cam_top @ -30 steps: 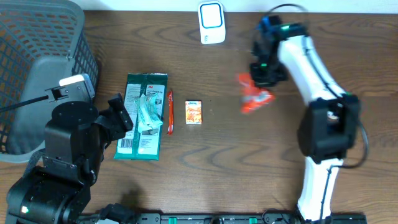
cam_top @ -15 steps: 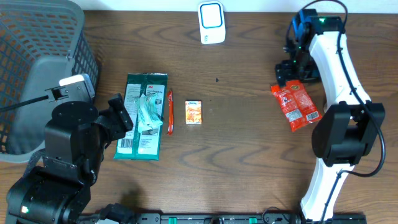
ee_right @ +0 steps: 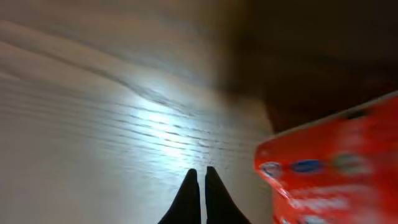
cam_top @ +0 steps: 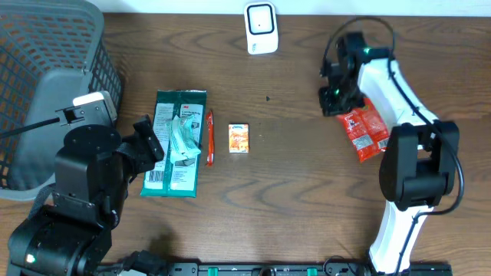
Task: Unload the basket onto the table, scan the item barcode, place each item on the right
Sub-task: 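Reach the right gripper to the Kleenex pack and grasp it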
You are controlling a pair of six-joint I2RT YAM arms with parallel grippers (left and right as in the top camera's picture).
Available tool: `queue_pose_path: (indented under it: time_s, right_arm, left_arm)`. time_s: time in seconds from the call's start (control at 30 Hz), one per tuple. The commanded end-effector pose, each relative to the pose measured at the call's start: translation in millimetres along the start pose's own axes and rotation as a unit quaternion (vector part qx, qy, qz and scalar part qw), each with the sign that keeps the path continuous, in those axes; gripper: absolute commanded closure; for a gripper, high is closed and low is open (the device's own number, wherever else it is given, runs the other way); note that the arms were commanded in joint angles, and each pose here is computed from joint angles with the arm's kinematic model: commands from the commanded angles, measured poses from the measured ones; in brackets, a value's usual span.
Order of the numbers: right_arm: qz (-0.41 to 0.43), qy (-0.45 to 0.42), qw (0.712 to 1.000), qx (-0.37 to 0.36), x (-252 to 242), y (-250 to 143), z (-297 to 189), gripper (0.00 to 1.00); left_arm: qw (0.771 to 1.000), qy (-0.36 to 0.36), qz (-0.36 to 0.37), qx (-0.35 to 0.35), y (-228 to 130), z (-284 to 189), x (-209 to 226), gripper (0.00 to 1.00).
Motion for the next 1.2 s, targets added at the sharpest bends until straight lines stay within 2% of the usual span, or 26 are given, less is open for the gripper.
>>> queue_pose_path:
  time_s: [0.0,0.07,0.13,0.27,0.3,0.37,0.5,0.53,0.67,0.9,1.07,1.1,1.13,1.17]
  right_arm:
    - [0.042,-0.087,0.995,0.035,-28,-24,19,0.99]
    - [0.09,-0.15,0.984,0.039,-48,-28,14,0.99]
    - [0.116,-0.15,0.981,0.028,-56,-27,8,0.98]
    - [0.118,-0.032,0.992,-0.014,-36,-7,-1,0.85]
    - [0.099,0.047,0.993,-0.04,-18,5,-6,0.81]
    - [0.063,0.143,0.985,-0.074,8,18,-13,0.74]
    - [0.015,0.222,0.97,-0.101,51,31,-17,0.59]
    - [-0.005,0.225,0.969,-0.098,69,32,-16,0.54]
    - [-0.068,0.225,0.969,-0.079,126,27,-10,0.52]
    - [-0.03,0.225,0.973,-0.03,184,10,-3,0.44]
    - [-0.014,0.092,0.995,-0.045,204,3,9,0.35]
    - [-0.001,0.07,0.996,-0.054,212,2,10,0.28]
    - [0.001,0.072,0.996,-0.059,219,1,10,0.01]
    - [-0.006,0.075,0.995,-0.066,224,2,10,0.01]
  left_arm:
    - [1.0,0.005,0.003,-0.004,1,-1,2,0.18]
    - [1.0,0.005,0.003,-0.004,1,-1,2,0.18]
    - [1.0,0.005,0.003,-0.004,1,-1,2,0.18]
    - [1.0,0.005,0.003,-0.004,1,-1,2,0.18]
    - [1.0,0.005,0.003,-0.004,1,-1,2,0.18]
    - [1.0,0.005,0.003,-0.004,1,-1,2,0.18]
    - [1.0,0.005,0.003,-0.004,1,-1,2,0.18]
    - [1.0,0.005,0.003,-0.004,1,-1,2,0.18]
    - [1.0,0.005,0.003,-0.004,1,-1,2,0.18]
    - [1.0,0.005,0.003,-0.004,1,-1,2,0.18]
    - [1.0,0.005,0.003,-0.004,1,-1,2,0.18]
    - [1.0,0.005,0.003,-0.004,1,-1,2,0.18]
    - [1.0,0.005,0.003,-0.004,1,-1,2,0.18]
    - [1.0,0.005,0.003,-0.004,1,-1,2,0.18]
Point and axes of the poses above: each gripper's point midway between its finger pads, its own z axis out along the fingers, its own x axis along the line the jaws close on, y = z × x, the point moved 7 cm from there along -z, back along the fingers, and after that the axes turned 5 degrees about -z, right-handed, at the moved point
